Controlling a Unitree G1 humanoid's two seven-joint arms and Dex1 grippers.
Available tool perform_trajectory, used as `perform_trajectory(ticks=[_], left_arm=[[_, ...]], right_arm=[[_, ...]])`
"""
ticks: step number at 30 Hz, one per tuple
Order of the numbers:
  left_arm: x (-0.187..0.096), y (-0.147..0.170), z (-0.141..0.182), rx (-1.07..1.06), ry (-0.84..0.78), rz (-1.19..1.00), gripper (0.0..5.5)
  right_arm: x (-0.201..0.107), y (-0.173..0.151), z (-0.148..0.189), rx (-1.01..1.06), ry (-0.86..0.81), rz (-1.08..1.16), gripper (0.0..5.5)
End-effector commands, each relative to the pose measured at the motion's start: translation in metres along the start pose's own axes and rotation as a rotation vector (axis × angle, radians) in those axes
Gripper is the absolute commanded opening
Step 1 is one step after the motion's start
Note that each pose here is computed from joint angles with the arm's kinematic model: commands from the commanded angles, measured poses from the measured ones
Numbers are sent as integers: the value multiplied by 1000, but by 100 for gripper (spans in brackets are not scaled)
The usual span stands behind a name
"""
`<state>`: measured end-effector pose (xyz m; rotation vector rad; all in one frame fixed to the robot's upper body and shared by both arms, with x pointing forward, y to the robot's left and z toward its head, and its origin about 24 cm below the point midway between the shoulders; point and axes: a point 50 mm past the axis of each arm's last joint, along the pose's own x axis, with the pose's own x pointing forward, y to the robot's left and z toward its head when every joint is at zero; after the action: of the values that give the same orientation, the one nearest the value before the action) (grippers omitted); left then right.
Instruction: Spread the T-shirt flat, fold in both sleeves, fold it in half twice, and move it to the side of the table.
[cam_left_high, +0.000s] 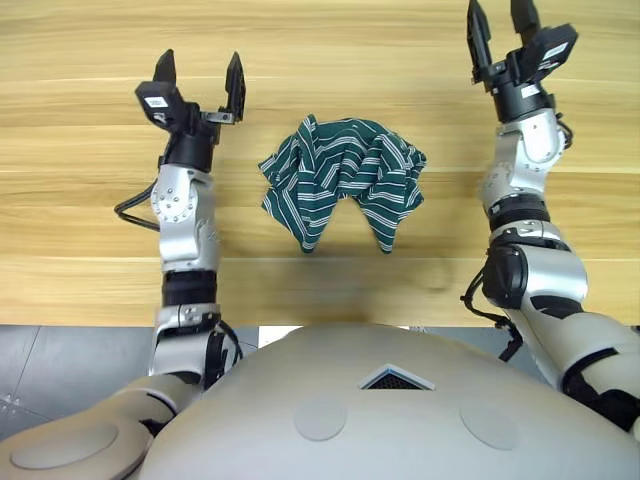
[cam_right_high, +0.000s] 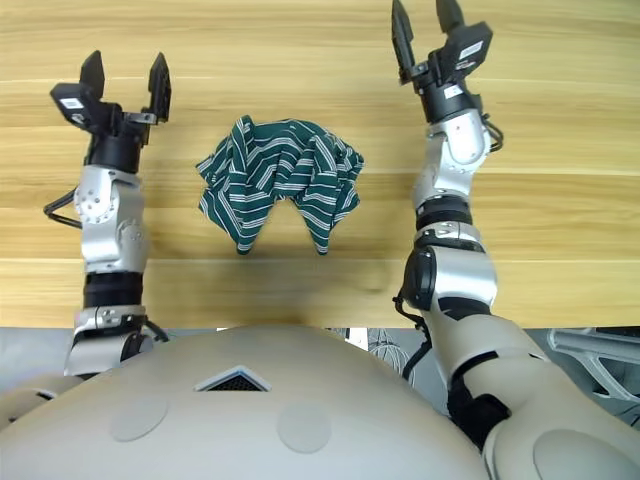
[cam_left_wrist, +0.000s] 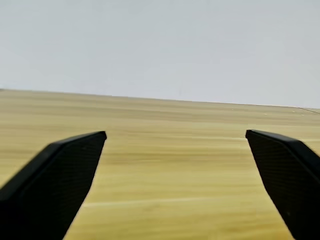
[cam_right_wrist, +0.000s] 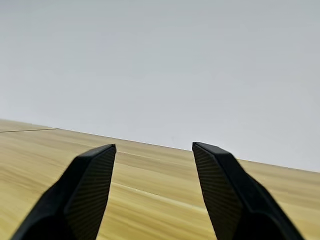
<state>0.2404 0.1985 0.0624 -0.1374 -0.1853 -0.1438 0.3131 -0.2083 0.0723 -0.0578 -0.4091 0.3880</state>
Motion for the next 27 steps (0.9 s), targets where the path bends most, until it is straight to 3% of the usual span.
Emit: perform_trajectory(ticks=[1, 6, 10, 17, 22, 27], left_arm=[[-75, -44, 54, -95, 158, -225, 505], [-94, -81, 54, -104, 314, -300, 505], [-99, -98, 47, -62, 403, -336, 505], [-90, -108, 41, -13, 469, -331, 505], [-83, -102, 27, 71, 512, -297, 505], [-78, -98, 28, 105, 482, -279, 505]], right_arm=[[-69, 47, 77, -16, 182, 474, 285], [-103, 88, 78, 200, 414, 564, 285], [-113, 98, 73, 324, 555, 570, 285], [-109, 109, 88, 468, 614, 573, 285], [-102, 108, 71, 444, 690, 485, 285], [-93, 101, 68, 389, 661, 421, 285]])
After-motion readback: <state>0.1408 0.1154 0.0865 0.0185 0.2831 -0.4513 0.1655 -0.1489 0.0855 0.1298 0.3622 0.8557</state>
